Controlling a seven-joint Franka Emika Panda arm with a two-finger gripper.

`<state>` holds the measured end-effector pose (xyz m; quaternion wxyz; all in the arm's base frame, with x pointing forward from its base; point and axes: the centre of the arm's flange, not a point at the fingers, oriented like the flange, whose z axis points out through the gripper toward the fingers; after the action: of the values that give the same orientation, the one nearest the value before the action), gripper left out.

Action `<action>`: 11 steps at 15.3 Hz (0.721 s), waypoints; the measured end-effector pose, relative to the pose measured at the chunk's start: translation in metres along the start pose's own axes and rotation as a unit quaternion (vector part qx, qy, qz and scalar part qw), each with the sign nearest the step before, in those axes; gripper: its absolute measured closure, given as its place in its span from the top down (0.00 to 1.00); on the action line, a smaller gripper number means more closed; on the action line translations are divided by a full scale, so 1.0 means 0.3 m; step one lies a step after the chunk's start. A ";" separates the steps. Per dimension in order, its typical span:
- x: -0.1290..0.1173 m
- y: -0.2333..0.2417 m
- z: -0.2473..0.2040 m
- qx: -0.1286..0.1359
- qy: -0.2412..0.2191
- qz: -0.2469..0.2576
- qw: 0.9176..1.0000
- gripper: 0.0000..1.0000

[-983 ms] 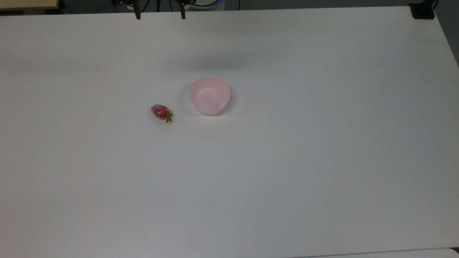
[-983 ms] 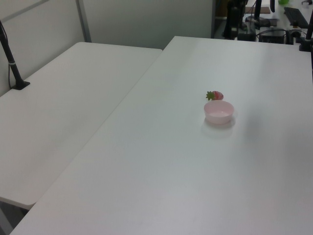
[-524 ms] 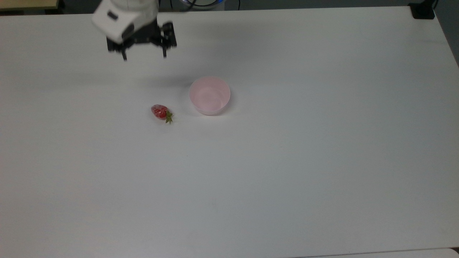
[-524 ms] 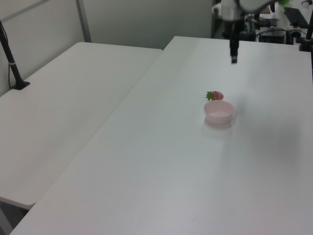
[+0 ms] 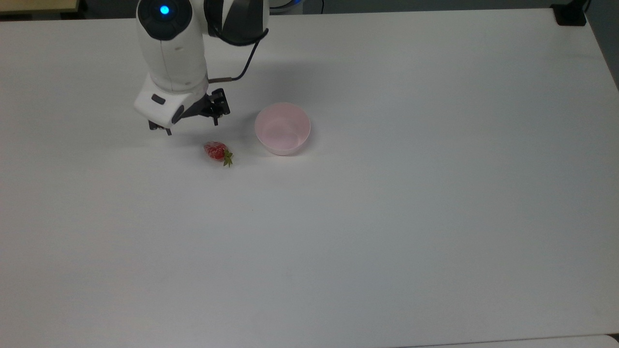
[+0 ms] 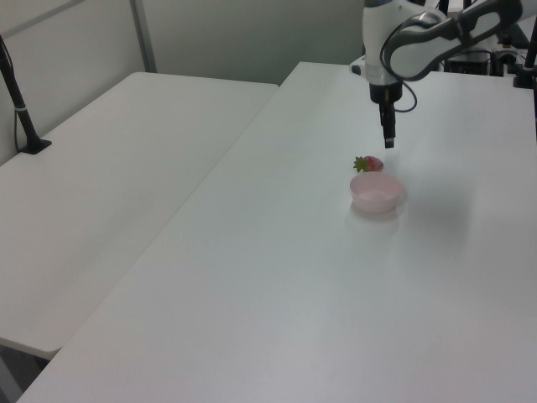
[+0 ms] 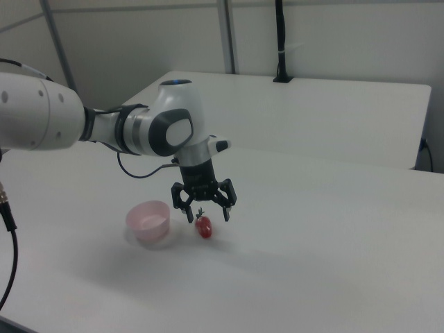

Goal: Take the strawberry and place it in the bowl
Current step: 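Move the open gripper down over the red strawberry, then close the gripper on the red strawberry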

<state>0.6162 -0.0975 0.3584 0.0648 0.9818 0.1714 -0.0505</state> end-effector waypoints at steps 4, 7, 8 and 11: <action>0.055 -0.032 0.086 -0.002 0.011 -0.012 1.000 1.00; 0.087 -0.058 0.135 -0.002 0.017 -0.001 1.000 0.99; 0.097 -0.070 0.143 -0.002 0.019 0.003 1.000 0.93; 0.117 -0.098 0.143 0.004 0.025 0.014 1.000 0.57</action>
<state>0.6358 -0.0647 0.3086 0.0574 0.9853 0.1587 -0.0260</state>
